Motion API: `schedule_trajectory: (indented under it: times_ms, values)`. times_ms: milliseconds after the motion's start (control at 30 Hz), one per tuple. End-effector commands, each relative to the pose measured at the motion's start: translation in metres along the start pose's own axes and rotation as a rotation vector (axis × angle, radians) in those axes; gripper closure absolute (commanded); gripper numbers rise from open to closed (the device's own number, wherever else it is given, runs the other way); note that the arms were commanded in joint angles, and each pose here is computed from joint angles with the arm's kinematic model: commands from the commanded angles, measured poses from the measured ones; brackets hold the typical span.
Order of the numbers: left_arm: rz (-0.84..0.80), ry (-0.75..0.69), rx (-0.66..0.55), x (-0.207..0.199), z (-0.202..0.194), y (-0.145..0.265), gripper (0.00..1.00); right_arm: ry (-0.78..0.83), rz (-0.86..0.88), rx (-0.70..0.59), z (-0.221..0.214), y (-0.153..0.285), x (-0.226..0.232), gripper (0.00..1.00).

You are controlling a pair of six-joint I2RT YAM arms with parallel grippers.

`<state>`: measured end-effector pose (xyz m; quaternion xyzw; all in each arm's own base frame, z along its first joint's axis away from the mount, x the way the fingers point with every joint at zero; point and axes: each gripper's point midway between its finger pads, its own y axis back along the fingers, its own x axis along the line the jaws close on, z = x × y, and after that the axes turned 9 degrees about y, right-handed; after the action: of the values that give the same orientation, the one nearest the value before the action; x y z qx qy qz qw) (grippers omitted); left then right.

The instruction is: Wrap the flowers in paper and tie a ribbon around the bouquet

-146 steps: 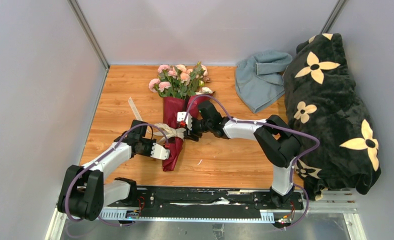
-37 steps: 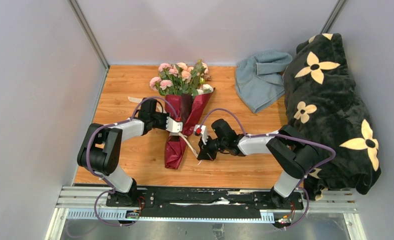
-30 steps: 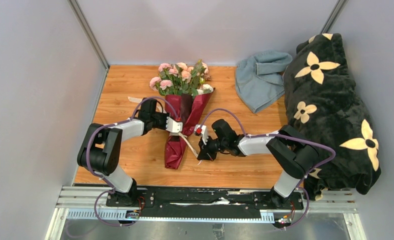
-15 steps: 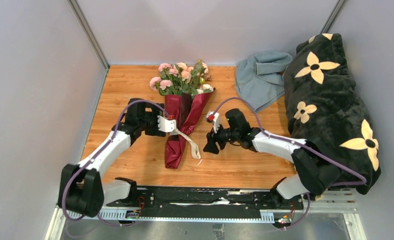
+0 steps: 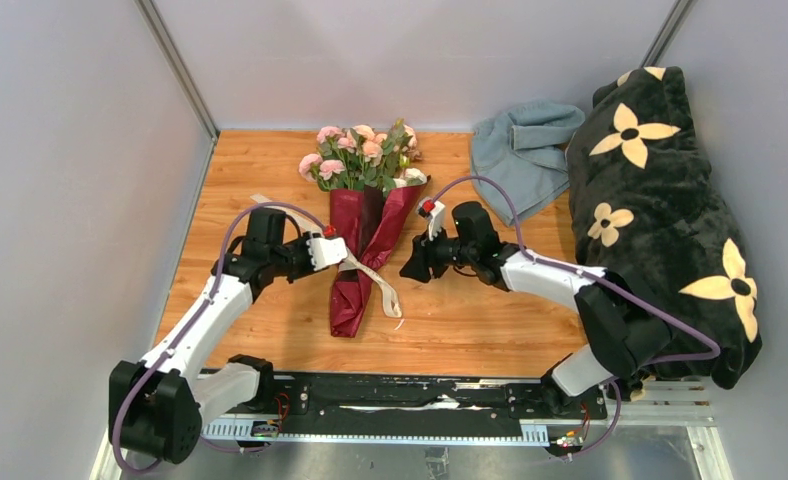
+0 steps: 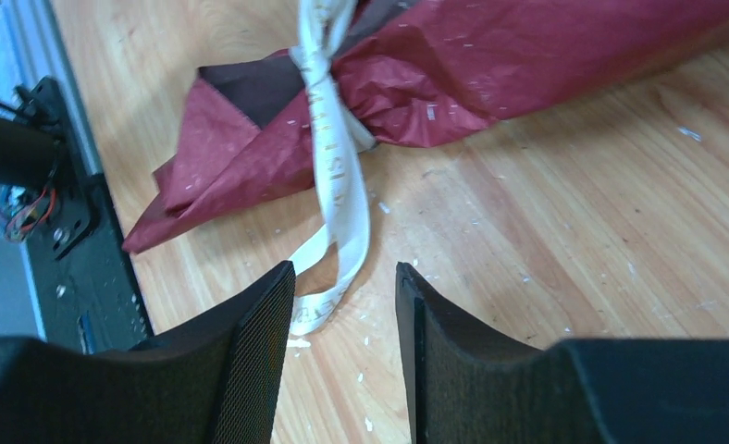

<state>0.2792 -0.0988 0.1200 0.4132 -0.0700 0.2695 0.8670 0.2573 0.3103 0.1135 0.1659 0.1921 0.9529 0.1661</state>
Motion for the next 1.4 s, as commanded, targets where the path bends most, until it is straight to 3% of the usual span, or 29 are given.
schedule_trajectory:
  times_ms: [0,167,300,533,600,700,833,967,1000,1100,1167,1367]
  values:
    - [0.009,0.037,-0.023,-0.015,-0.008,-0.006,0.65,-0.131,-0.153,-0.005,0.006,-0.012,-0.033,0.52]
    - [-0.027,-0.045,0.018,-0.060,-0.034,-0.036,0.64,-0.222,-0.232,0.065,-0.005,-0.042,-0.066,0.53]
    - [-0.061,-0.105,-0.026,-0.078,-0.018,-0.043,0.62,-0.214,-0.246,0.065,0.002,-0.049,-0.075,0.53]
    - [-0.197,-0.106,-0.194,-0.128,0.037,-0.050,0.59,-0.180,-0.355,0.014,0.013,-0.005,-0.093,0.51]
    - [-0.195,-0.088,-0.191,-0.130,0.043,-0.048,0.58,-0.184,-0.409,-0.016,0.014,0.020,-0.102,0.51]
    - [-0.083,0.019,-0.184,-0.105,0.048,-0.040,0.57,-0.149,-0.520,-0.055,0.013,0.066,-0.114,0.49]
    - [0.143,0.392,-0.266,-0.035,0.052,-0.009,0.48,-0.120,-0.688,-0.071,0.005,0.130,-0.128,0.43]
    - [0.489,0.742,-0.340,0.032,0.015,0.036,0.34,-0.080,-0.910,-0.092,-0.013,0.194,-0.138,0.38]
    - [0.595,0.822,-0.358,0.045,-0.001,0.051,0.27,-0.052,-0.960,-0.097,-0.017,0.205,-0.138,0.36]
    - [0.764,0.890,-0.408,0.065,-0.025,0.076,0.09,0.006,-1.004,-0.124,-0.029,0.219,-0.128,0.32]
    - [0.933,0.934,-0.372,0.079,-0.046,0.097,0.01,-0.007,-1.065,-0.181,-0.036,0.229,-0.126,0.31]
    - [1.022,0.925,-0.319,0.079,-0.071,0.097,0.00,-0.228,-1.282,-0.351,-0.065,0.264,-0.124,0.28]
